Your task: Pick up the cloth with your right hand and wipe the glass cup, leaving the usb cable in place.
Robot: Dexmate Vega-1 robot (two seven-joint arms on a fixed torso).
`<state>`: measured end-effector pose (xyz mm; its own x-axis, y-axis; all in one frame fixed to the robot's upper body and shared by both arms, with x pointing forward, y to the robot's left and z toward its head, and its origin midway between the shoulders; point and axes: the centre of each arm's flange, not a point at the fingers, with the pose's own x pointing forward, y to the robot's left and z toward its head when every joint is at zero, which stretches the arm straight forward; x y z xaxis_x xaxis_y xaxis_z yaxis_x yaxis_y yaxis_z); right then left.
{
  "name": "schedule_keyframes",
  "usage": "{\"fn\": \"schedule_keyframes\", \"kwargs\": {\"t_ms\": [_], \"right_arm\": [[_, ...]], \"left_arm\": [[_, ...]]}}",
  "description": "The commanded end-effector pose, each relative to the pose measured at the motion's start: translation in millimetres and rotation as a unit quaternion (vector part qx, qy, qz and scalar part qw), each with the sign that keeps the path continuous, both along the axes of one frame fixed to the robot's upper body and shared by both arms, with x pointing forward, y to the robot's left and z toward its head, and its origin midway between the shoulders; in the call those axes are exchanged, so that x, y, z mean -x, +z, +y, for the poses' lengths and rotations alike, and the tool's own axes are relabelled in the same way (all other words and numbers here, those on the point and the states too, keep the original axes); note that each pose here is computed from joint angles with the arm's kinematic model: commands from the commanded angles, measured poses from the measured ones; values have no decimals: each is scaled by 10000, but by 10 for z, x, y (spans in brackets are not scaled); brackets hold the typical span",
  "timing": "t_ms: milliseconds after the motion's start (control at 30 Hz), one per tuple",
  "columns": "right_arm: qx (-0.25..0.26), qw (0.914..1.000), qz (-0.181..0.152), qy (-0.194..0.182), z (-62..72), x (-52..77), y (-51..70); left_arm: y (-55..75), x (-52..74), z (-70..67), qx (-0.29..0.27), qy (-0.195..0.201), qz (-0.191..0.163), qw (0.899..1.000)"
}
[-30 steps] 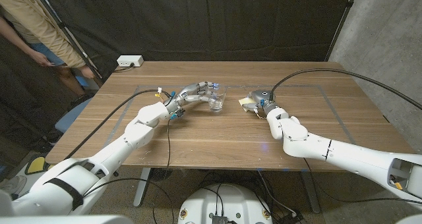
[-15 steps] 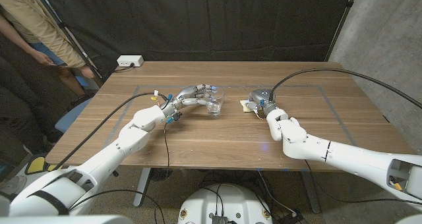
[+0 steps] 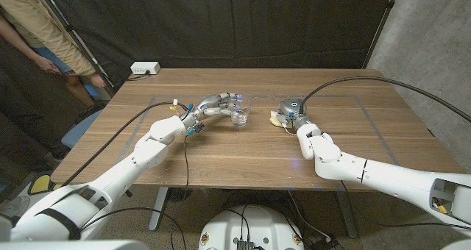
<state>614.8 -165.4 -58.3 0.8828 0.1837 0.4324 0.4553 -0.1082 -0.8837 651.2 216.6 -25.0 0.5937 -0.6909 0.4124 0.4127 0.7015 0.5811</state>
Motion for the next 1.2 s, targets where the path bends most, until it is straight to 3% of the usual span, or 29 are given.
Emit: {"fn": "schedule_keyframes", "kwargs": {"t_ms": [33,133,233,267,467,600,900,1200], "right_arm": [[5,9994,-327,68,20,-16,0],[-123,9983,-561,123,16,6,17],[-583,9946,-812,262,-25,33,38],[-947,9904,-946,342,-64,50,54],[-1760,9768,-1111,515,-152,73,96],[-2279,9661,-1048,610,-202,84,113],[-3557,9280,-534,967,-327,59,103],[-4103,9029,-206,1265,-365,53,135]], "left_arm": [[48,-135,-17,15,14,11,10000],[45,-150,-15,20,17,20,10000],[43,-154,-9,23,16,21,10000],[43,-151,-6,27,9,24,10000],[44,-129,2,23,2,19,10000],[36,-107,1,26,-5,16,10000],[32,-83,0,45,1,0,10000],[65,-83,-18,78,-5,-31,10000]]}}
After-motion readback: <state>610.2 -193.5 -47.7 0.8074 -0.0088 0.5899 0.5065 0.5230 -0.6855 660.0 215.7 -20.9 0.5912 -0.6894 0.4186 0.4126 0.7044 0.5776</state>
